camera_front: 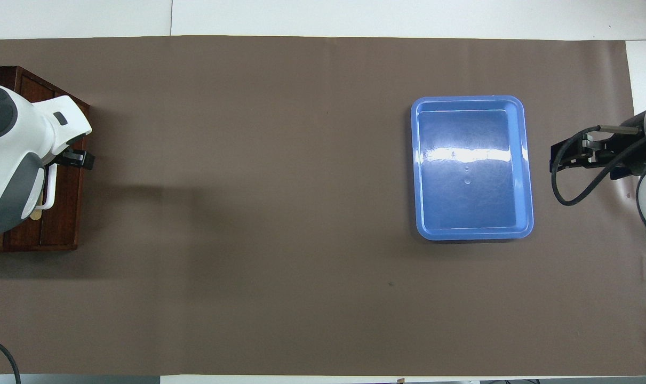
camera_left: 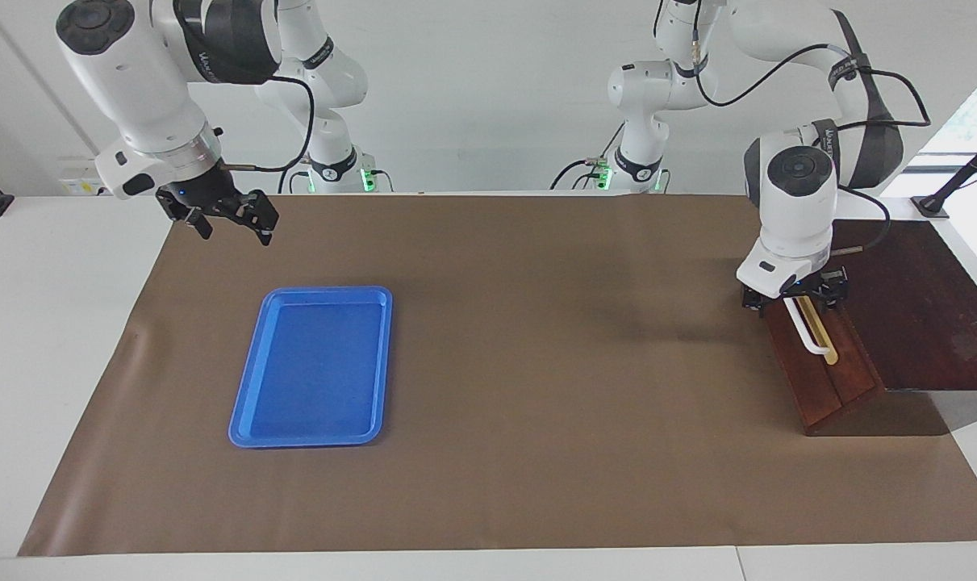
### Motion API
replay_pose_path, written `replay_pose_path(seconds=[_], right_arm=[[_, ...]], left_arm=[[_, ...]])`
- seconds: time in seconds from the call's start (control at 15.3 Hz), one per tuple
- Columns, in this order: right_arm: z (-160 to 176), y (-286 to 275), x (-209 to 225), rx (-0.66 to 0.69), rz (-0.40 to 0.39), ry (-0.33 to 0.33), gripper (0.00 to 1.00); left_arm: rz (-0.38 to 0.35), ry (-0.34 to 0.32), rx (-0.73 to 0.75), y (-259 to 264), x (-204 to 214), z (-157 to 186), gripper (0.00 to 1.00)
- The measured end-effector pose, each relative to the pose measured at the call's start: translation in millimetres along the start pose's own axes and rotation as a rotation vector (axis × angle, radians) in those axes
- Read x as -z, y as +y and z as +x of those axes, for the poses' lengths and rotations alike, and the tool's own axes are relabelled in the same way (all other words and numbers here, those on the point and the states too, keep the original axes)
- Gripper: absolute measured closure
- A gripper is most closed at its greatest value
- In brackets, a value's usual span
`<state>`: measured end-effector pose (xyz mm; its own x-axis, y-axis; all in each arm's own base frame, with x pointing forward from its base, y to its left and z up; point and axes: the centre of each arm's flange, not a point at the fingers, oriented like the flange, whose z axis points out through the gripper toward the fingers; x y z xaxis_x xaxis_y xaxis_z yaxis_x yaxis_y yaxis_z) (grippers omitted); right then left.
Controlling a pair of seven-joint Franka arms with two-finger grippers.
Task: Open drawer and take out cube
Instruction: 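Pull the white drawer handle outward with the left gripper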
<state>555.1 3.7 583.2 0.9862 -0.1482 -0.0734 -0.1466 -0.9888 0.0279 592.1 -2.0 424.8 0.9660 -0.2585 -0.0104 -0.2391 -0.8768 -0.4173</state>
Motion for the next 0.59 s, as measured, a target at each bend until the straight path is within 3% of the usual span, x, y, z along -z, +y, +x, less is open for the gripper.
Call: replay_pose_path(seconds=[0.59], right_arm=[[0, 0, 0, 0.0, 0.0, 0.0, 0.0]], left_arm=[[-0.012, 0.007, -0.021, 12, -15, -5, 0.0]])
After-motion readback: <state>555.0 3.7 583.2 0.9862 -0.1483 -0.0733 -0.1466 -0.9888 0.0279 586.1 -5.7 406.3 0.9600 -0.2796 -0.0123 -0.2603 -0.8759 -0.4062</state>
